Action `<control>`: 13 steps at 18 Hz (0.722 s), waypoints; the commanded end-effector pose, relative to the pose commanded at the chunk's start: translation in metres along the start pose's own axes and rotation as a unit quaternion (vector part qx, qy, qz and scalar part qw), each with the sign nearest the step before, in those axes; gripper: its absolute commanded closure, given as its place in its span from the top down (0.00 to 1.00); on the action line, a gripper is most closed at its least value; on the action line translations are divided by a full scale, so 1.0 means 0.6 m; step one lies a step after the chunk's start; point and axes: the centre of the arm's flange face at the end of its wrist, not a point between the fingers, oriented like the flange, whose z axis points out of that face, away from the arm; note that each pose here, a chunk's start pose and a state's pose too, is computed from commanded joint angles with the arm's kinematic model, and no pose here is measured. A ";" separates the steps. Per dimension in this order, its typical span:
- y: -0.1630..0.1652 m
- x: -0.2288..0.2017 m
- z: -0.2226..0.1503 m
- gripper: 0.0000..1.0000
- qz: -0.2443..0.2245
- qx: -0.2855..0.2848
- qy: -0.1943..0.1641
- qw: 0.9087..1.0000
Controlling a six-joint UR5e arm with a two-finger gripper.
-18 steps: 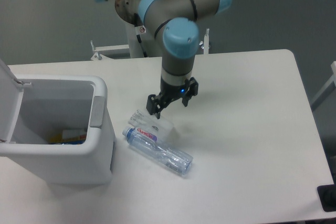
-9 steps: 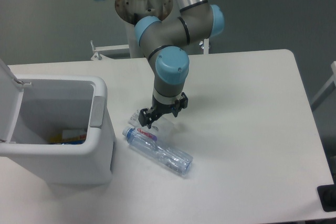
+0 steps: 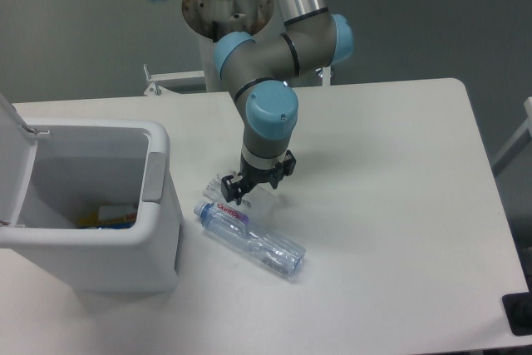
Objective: Place the trash in the trash can
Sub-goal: 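Close the gripper on the white paper wrapper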
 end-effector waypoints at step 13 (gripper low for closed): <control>-0.018 -0.025 -0.029 0.06 -0.003 0.017 -0.022 1.000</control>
